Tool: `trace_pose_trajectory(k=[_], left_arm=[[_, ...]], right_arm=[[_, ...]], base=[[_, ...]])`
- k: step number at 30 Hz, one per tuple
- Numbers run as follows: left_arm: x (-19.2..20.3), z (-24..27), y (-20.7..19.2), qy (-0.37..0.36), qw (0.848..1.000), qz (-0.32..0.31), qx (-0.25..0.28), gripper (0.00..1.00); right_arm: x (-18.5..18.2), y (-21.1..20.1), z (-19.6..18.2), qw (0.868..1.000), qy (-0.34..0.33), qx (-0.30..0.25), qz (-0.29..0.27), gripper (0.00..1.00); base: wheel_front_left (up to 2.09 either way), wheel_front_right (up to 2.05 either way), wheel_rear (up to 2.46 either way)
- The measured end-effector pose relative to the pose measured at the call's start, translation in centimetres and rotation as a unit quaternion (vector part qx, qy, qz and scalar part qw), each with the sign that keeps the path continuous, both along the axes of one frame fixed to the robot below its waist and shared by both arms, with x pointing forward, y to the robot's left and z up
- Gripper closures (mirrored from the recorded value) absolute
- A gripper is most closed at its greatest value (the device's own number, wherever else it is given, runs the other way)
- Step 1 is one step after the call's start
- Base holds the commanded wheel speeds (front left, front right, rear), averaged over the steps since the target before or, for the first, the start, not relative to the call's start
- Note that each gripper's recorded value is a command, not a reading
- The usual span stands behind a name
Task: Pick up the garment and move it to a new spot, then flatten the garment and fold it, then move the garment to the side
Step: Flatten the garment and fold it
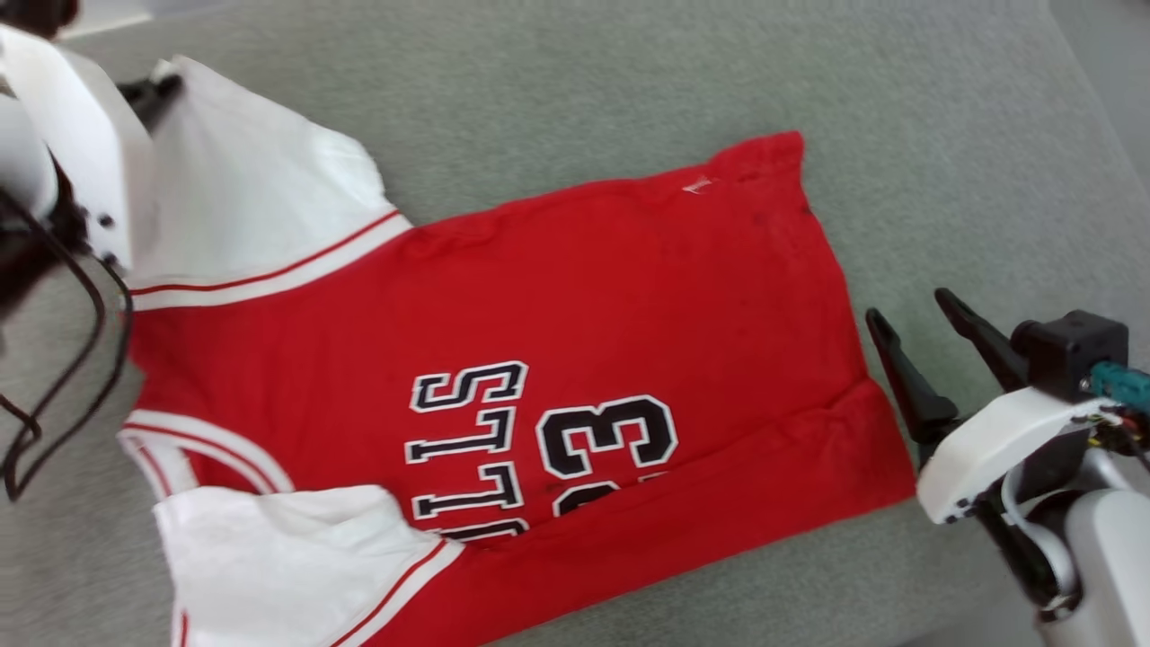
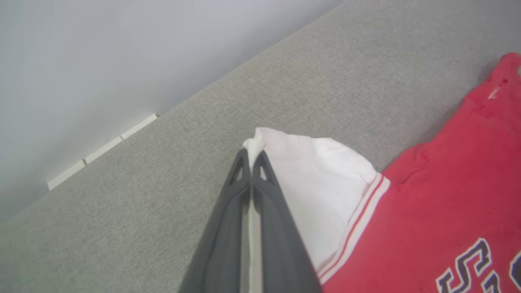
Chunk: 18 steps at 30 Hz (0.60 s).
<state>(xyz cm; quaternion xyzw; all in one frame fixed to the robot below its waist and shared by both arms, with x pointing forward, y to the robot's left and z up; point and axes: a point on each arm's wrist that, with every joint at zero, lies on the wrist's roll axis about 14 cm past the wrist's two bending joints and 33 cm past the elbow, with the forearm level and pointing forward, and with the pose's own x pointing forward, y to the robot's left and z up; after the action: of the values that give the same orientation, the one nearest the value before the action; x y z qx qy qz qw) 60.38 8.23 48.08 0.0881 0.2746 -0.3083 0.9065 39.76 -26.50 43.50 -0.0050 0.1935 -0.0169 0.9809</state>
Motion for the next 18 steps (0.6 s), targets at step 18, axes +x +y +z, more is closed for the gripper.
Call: trace_pose_trajectory(k=[18], left_arm=[[-8.0,4.4,1.9,-0.092,0.994,-0.043,-0.037,1.00]], right_arm=[[8.4,0.9,-0.6,0.976,0.201,-0.033,0.075,0.00]], base=[[0.00,0.00,0.00]])
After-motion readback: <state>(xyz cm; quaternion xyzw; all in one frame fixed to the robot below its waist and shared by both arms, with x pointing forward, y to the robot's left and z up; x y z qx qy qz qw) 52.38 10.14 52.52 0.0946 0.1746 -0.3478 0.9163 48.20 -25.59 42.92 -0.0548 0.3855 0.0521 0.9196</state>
